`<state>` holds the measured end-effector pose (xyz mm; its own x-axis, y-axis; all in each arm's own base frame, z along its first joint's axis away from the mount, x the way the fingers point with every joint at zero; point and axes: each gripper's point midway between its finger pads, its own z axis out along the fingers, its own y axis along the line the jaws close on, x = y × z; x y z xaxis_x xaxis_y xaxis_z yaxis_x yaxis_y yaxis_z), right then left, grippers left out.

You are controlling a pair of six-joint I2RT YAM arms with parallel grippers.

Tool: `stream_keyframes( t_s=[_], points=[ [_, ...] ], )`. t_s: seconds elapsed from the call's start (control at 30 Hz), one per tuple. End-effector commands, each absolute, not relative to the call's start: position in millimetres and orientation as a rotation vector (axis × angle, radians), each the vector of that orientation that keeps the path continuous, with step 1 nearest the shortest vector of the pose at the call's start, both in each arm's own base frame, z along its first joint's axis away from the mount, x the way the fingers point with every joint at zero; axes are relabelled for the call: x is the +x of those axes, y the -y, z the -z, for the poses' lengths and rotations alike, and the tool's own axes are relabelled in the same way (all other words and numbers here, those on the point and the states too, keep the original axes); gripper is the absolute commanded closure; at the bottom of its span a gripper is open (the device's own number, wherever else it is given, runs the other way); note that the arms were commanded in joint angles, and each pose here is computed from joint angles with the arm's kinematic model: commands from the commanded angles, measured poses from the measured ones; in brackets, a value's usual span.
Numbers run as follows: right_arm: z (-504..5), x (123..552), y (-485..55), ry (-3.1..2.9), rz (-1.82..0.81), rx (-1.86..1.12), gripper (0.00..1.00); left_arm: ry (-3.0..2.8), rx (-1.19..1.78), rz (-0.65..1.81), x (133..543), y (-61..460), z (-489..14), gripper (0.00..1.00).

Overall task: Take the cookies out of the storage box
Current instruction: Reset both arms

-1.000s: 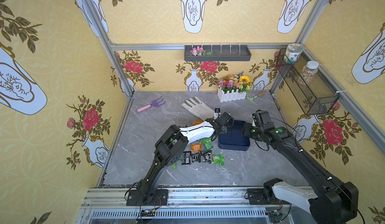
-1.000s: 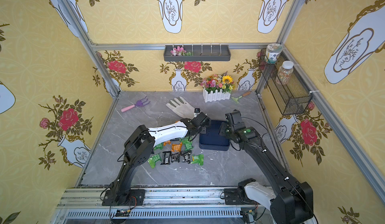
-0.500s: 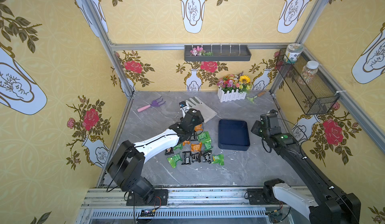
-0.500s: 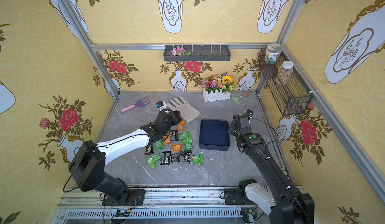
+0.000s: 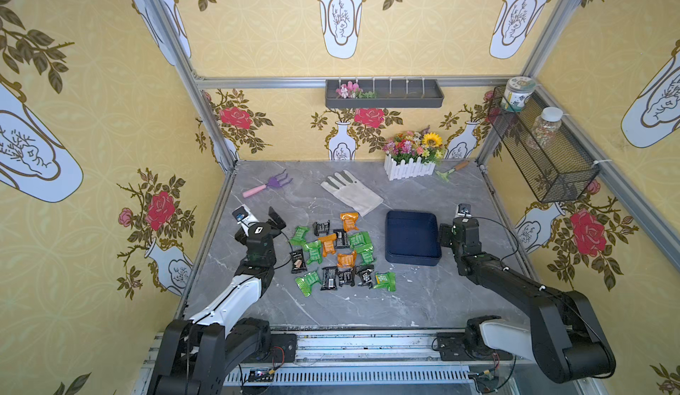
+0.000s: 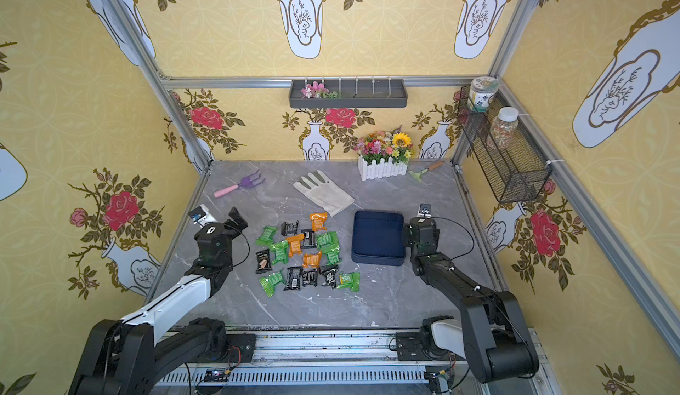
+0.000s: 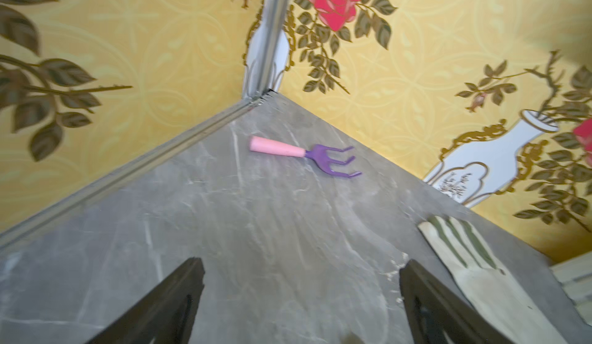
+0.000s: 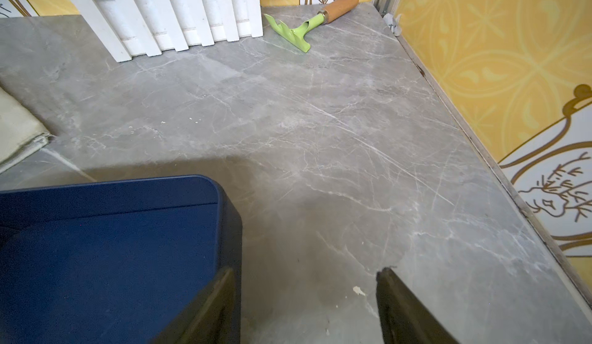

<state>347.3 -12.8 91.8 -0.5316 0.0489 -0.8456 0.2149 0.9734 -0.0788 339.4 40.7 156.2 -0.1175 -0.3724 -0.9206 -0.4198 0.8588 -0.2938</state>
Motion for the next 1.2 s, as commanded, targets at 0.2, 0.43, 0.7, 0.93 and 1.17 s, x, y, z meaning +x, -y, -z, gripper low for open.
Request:
stream_keyframes(
  t_s=[0.2,0.43,0.7,0.93,1.17],
  points=[
    [-94.1,357.0,16.9,-1.962,0.156,0.133,0.24,-1.746,-0.435,-0.196,343.4,-52.3,-146.3,0.0],
    [-82.0,349.3,28.0,-1.892,0.106,0.181,0.11,-1.668,-0.426,-0.127,330.7,-52.5,-132.3,0.0],
    [-80.0,348.9,29.8,-1.913,0.102,0.198,0.03,-1.637,-0.415,-0.101,324.7,-52.0,-123.4,0.0],
    [-78.7,348.8,30.5,-1.918,0.109,0.198,0.03,-1.634,-0.405,-0.098,324.6,-50.6,-124.2,0.0],
    [-79.0,349.6,30.4,-1.92,0.118,0.197,0.03,-1.647,-0.39,-0.102,329.9,-49.4,-122.1,0.0]
  ],
)
